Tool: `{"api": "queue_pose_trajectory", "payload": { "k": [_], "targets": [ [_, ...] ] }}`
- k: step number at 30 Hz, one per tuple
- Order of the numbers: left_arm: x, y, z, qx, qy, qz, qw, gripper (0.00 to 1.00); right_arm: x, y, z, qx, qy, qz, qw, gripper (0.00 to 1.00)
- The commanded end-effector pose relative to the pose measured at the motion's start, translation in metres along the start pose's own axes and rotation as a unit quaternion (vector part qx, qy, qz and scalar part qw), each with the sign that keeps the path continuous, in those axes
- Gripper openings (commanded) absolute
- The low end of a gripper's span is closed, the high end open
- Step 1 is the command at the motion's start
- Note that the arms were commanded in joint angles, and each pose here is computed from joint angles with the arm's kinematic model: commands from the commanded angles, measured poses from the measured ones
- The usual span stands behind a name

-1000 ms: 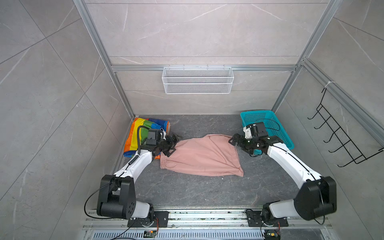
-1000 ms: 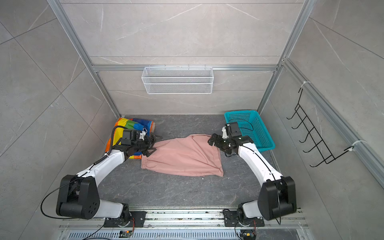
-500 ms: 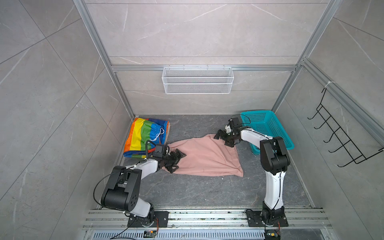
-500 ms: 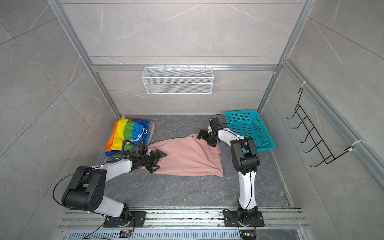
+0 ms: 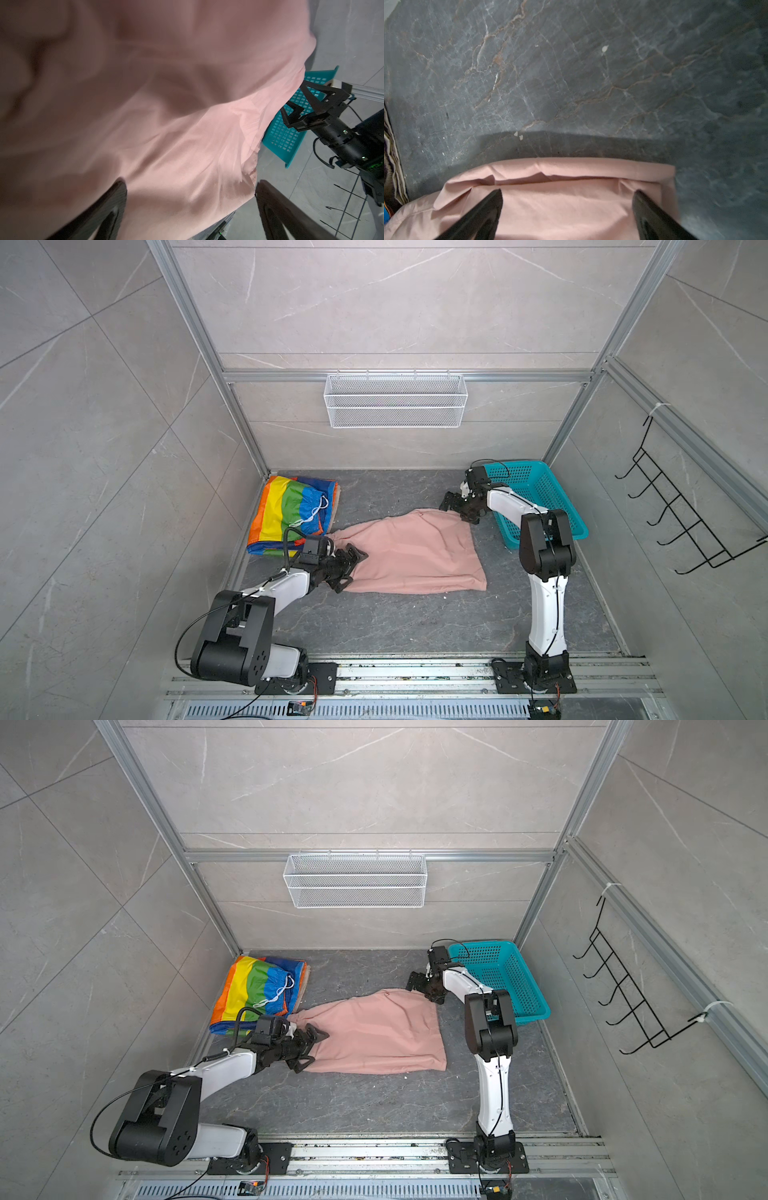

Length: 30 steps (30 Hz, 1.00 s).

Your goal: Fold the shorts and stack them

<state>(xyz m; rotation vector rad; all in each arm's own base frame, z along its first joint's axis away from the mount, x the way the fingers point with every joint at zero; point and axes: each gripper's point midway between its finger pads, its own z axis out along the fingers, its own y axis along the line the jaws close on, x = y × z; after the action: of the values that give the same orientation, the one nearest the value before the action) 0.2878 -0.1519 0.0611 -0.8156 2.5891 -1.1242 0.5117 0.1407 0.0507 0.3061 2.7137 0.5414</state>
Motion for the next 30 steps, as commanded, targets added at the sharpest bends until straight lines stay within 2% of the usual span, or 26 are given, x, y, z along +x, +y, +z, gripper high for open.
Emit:
{"api": "queue_pose_trajectory", "payload": {
  "k": [1,4,7,11,15,21,26,30],
  "targets": [
    [-0.008,-0.025,-0.024,-0.012,-0.022,0.052,0.998,0.99,-0.018,0.033,-0.067,-0.014,-0.048,-0.040,0.998,0.99],
    [-0.017,-0.040,-0.035,-0.022,-0.045,0.095,0.994,0.99,-0.006,0.055,-0.100,-0.030,-0.064,-0.059,0.996,0.99],
    [-0.023,-0.040,-0.031,-0.037,-0.041,0.108,0.993,0.99,0.028,0.071,-0.120,-0.041,-0.060,-0.079,0.994,0.99],
    [-0.019,-0.033,-0.013,-0.051,-0.015,0.102,0.993,0.99,0.093,0.077,-0.114,-0.067,-0.020,-0.077,0.995,0.99],
    [-0.014,-0.023,0.003,-0.066,-0.002,0.094,0.993,0.99,0.139,0.075,-0.103,-0.096,0.015,-0.050,0.994,0.99],
    [-0.006,0.000,0.014,-0.091,0.013,0.069,0.993,0.99,0.200,0.029,-0.069,-0.061,0.076,-0.020,0.995,0.99],
    [0.011,0.016,0.020,-0.113,0.027,0.068,0.991,0.99,0.218,-0.019,-0.062,-0.027,0.097,0.024,0.995,0.99],
    [0.038,0.023,0.033,-0.128,0.048,0.068,0.988,0.99,0.215,-0.057,-0.069,0.010,0.096,0.048,0.994,0.99]
  ]
}}
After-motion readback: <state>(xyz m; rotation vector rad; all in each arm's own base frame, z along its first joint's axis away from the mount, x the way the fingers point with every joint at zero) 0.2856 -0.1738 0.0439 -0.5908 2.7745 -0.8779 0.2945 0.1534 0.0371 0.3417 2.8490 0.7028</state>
